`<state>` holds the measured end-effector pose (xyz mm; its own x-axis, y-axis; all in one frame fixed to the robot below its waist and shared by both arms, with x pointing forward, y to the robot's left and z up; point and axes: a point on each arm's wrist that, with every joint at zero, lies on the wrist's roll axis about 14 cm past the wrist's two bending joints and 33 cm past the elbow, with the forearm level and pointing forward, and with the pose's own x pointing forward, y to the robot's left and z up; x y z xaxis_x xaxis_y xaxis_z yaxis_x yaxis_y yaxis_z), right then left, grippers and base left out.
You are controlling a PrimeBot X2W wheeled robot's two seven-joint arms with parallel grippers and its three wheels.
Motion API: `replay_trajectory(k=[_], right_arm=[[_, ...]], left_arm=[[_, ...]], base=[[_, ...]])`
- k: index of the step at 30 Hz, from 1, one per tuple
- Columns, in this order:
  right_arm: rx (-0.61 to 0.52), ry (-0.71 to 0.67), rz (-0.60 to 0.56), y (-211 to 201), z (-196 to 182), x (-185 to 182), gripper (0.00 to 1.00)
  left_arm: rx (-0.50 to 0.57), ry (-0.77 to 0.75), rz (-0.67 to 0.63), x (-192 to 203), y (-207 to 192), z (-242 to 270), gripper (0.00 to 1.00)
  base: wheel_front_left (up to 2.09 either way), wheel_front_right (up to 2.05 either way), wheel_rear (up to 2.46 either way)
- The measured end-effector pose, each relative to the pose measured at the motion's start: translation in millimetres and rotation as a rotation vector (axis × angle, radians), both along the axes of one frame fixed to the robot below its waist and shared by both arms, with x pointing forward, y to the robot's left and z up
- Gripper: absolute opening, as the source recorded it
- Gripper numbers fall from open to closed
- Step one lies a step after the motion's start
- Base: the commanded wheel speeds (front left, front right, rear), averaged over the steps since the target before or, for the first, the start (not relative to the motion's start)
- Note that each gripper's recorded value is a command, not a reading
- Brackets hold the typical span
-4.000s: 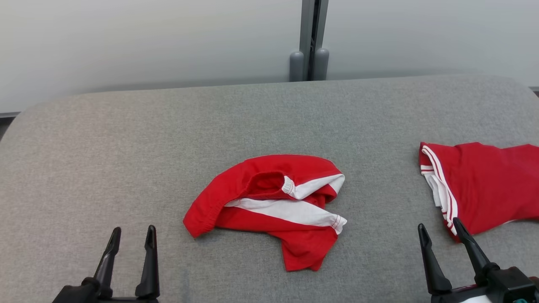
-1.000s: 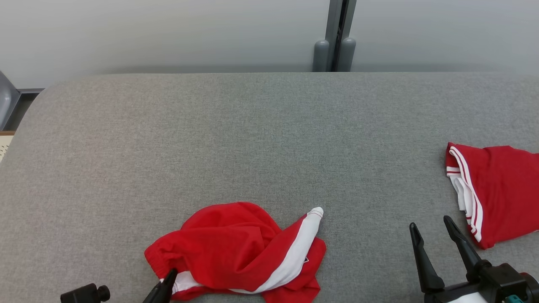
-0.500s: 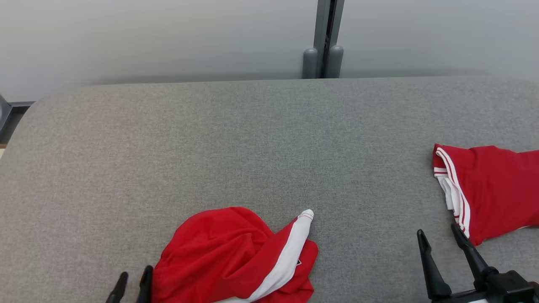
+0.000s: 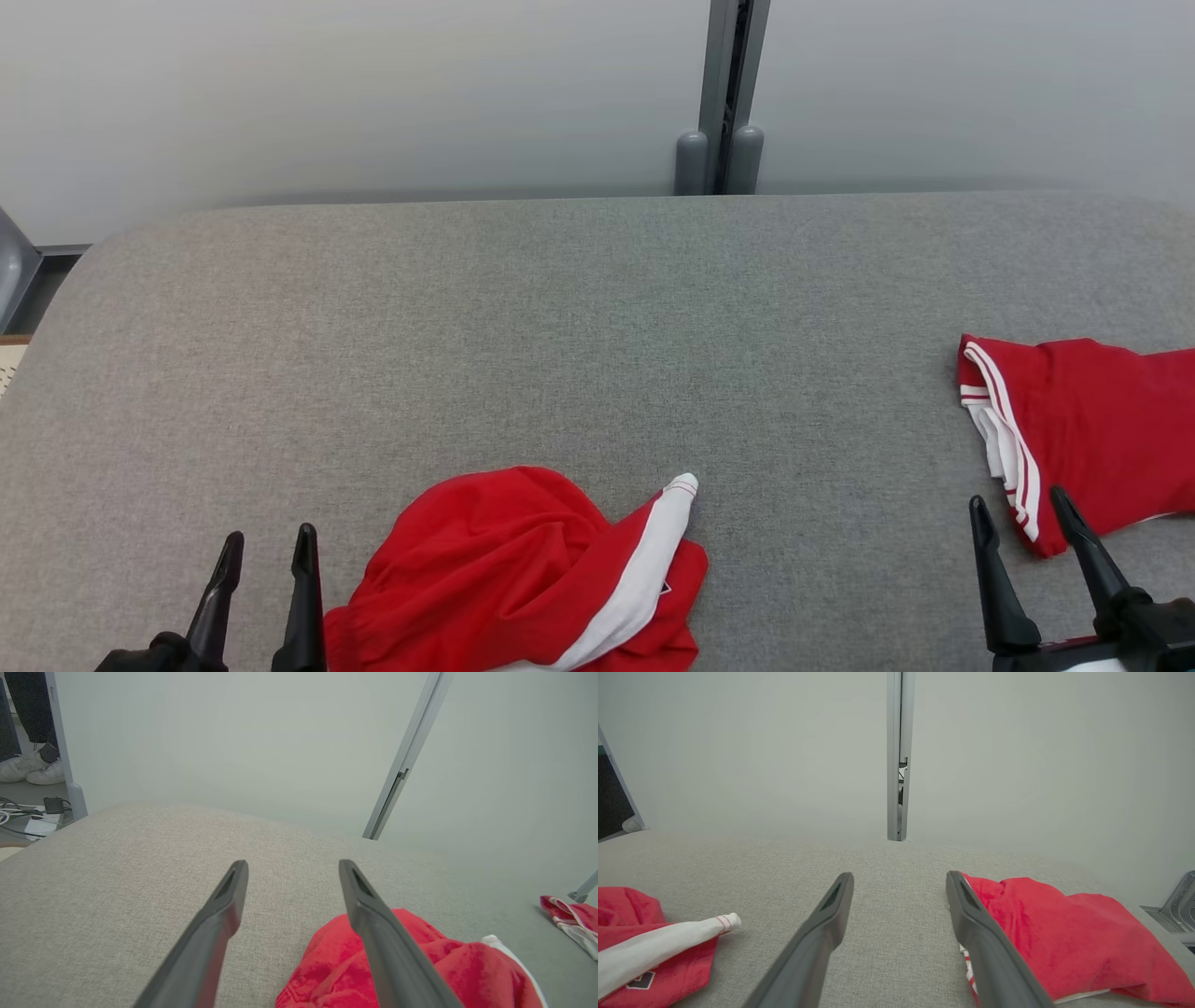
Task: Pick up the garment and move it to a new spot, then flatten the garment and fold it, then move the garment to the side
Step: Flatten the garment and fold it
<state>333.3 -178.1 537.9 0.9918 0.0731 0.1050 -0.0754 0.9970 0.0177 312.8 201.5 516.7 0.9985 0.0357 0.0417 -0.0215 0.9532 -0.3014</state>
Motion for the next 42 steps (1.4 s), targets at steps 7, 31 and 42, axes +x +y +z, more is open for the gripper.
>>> replay_trajectory(k=[7, 31, 42], right_arm=[[-0.015, -0.001, 0.020, 6.5, 0.1, -1.2, 1.00], [0.279, 0.238, 0.292, 101.5, -23.4, 30.1, 1.00], [0.397, 0.597, 0.499, 160.3, -45.0, 51.2, 1.00]], left_arm=[[0.077, 0.028, 0.019, -2.8, 5.2, -10.0, 1.00], [0.018, 0.321, -0.009, -32.0, 31.6, -51.2, 1.00], [-0.055, 0.548, -0.227, -51.2, -15.6, -60.4, 1.00]], base=[[0.00, 0.00, 0.00], [0.00, 0.00, 0.00], [0.00, 0.00, 0.00]])
